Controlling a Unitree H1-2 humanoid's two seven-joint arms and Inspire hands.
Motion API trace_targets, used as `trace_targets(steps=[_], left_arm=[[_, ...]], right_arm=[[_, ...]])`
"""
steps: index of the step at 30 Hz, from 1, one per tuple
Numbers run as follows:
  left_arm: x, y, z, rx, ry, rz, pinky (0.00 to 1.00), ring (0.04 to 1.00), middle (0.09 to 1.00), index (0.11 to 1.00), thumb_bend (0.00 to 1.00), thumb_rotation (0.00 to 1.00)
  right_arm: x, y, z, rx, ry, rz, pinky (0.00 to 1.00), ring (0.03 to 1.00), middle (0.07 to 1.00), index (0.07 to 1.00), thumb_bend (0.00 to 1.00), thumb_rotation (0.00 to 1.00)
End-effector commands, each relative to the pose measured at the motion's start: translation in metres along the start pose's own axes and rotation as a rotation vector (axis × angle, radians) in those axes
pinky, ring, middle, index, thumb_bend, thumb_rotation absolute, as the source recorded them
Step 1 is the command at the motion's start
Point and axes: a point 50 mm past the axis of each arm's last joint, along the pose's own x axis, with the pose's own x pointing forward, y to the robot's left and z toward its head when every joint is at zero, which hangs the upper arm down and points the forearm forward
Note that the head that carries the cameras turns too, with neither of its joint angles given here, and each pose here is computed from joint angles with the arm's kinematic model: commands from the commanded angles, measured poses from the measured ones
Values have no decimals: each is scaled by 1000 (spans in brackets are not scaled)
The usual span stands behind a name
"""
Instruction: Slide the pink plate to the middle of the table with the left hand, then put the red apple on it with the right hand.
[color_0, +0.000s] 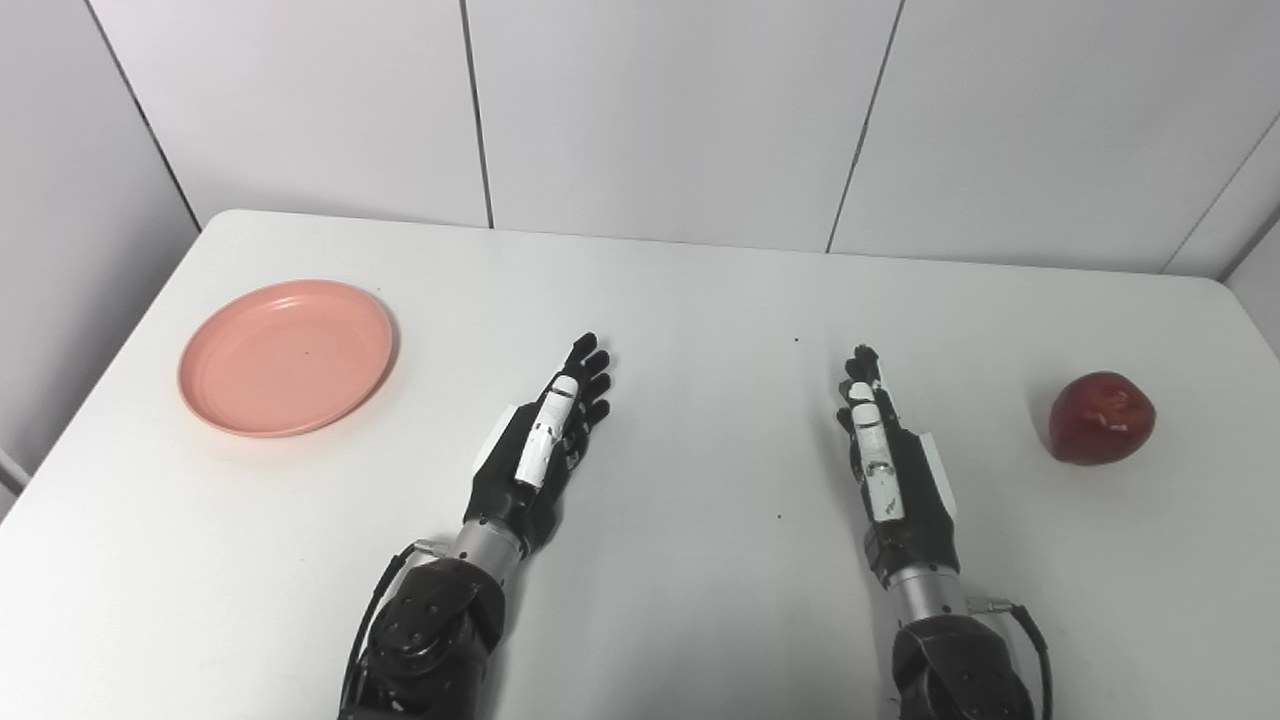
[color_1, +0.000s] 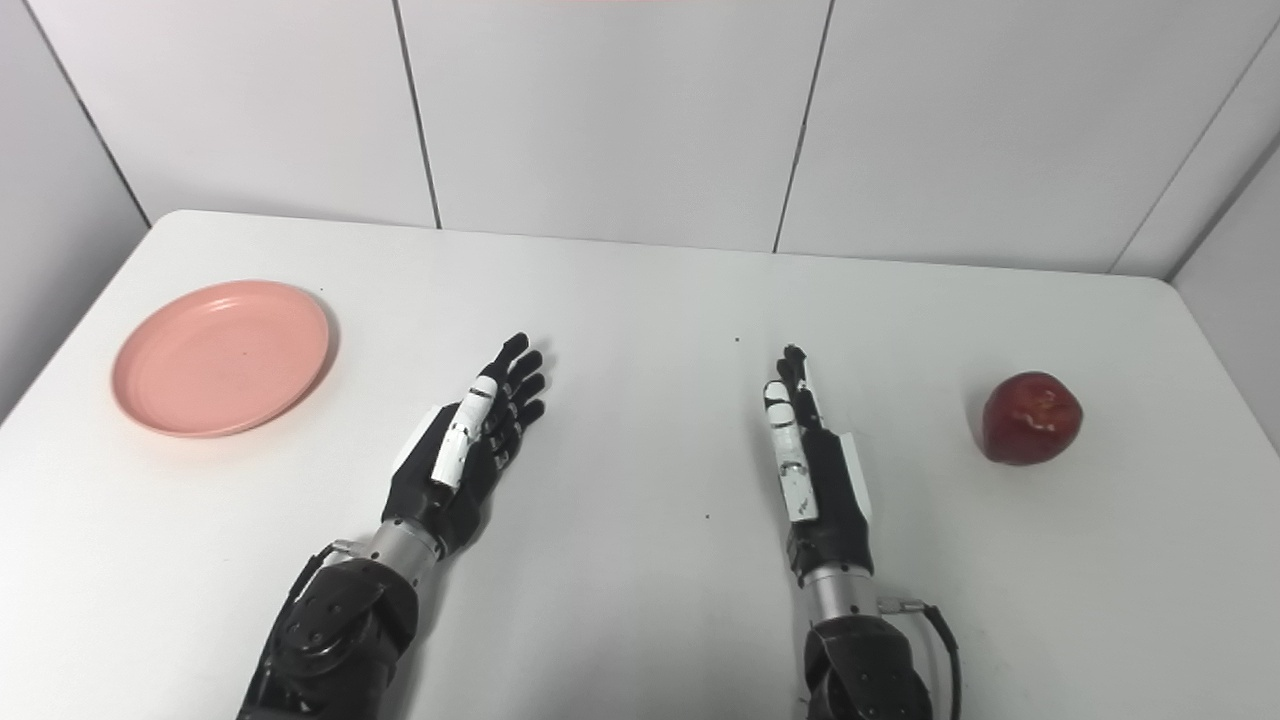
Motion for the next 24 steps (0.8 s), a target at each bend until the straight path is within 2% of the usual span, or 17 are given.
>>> trace_targets(steps=[1, 17, 24], left_arm=[[2, -6, 10, 14, -59, -17, 1000, 1000, 1000, 1000, 384, 1000], [2, -7, 6, 27, -57, -26, 1000, 1000, 1000, 1000, 395, 1000], [7, -20, -4, 16, -50, -33, 1000, 1000, 1000, 1000, 384, 1000]], right_arm=[[5, 3, 12, -2, -56, 21, 1000, 1000, 1000, 1000, 221, 1000], [4, 2, 10, 14, -48, 20, 1000, 1000, 1000, 1000, 219, 1000], [1, -12, 3, 9, -47, 26, 1000, 1000, 1000, 1000, 217, 1000]])
